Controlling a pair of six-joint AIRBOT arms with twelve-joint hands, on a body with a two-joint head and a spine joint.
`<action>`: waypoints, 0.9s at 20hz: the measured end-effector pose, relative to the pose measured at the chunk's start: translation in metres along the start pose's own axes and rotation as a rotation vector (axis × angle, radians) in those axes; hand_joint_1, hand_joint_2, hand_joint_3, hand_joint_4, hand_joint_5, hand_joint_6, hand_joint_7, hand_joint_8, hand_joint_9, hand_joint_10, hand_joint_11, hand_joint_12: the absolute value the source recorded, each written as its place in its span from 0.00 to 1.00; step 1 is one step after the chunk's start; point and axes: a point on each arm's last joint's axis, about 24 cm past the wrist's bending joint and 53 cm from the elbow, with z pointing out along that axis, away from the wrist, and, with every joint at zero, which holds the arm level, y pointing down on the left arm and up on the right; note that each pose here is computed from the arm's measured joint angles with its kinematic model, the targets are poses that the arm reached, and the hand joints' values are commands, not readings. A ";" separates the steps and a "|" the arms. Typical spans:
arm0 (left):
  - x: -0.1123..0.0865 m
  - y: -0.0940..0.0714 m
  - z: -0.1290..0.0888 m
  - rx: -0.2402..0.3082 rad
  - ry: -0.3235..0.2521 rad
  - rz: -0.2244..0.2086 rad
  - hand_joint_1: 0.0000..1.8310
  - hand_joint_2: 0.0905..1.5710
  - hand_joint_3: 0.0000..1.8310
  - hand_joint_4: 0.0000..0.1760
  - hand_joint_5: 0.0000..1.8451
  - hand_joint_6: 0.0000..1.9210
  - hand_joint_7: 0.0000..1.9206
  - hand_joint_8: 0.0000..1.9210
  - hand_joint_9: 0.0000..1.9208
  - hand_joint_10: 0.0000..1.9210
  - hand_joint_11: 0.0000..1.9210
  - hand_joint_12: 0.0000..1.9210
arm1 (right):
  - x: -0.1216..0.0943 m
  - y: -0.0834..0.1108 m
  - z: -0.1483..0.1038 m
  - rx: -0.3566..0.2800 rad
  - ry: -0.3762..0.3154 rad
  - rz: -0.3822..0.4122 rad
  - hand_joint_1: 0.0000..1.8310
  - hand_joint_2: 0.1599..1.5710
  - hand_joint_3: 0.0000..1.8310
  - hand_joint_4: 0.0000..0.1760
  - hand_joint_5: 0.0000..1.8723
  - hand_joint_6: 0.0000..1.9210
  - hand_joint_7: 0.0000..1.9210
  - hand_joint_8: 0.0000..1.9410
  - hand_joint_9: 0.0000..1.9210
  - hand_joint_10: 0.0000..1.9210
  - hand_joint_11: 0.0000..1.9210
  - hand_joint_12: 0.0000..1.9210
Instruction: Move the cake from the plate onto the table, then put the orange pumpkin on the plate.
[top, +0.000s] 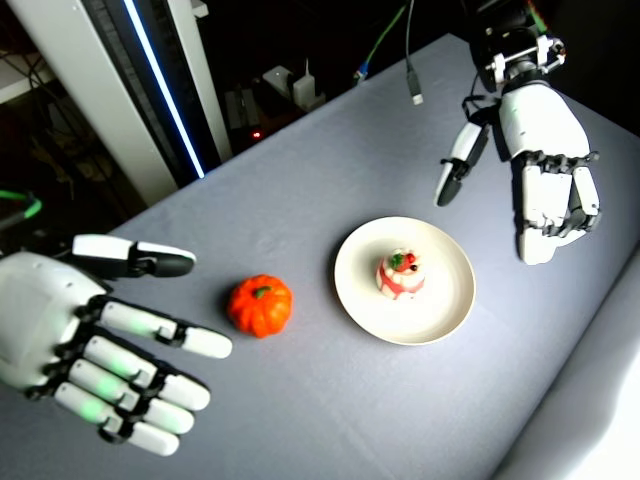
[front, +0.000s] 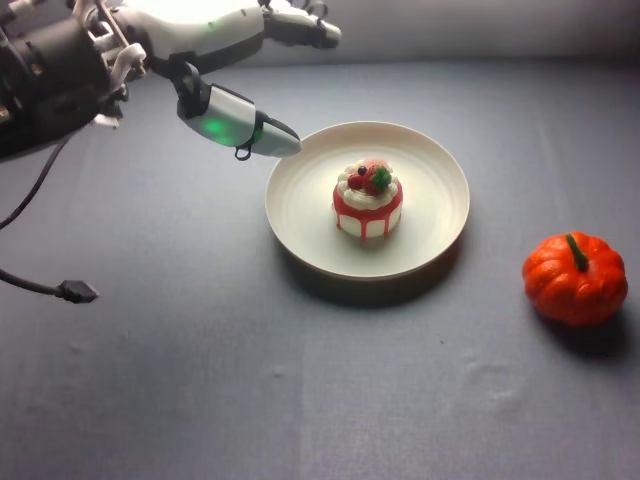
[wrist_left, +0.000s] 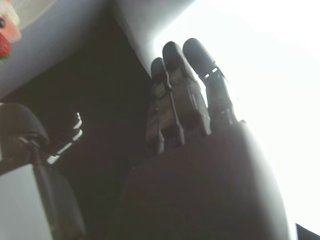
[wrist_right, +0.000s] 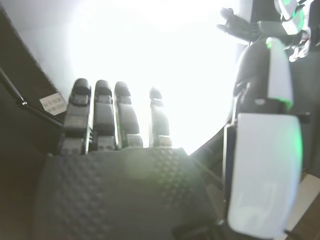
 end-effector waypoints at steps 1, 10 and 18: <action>0.000 -0.003 0.002 0.010 0.007 0.023 0.32 0.68 0.01 0.00 0.11 0.00 0.16 0.00 0.25 0.04 0.07 0.84 | 0.003 0.000 0.002 0.001 0.008 0.004 0.43 0.55 0.00 0.83 0.05 0.01 0.00 0.00 0.00 0.00 0.00 0.00; 0.044 -0.018 0.013 0.074 0.102 0.085 0.40 0.60 0.00 0.00 0.17 0.01 0.21 0.01 0.29 0.09 0.10 0.83 | 0.012 -0.003 0.003 0.014 0.036 0.007 0.43 0.54 0.00 0.98 0.06 0.00 0.00 0.00 0.00 0.00 0.00 0.00; 0.070 0.002 0.023 0.027 0.160 0.140 0.42 0.57 0.00 0.00 0.20 0.01 0.21 0.01 0.17 0.36 0.11 0.83 | 0.017 -0.006 0.004 0.022 0.051 0.007 0.42 0.54 0.00 0.90 0.06 0.00 0.00 0.00 0.00 0.00 0.00 0.00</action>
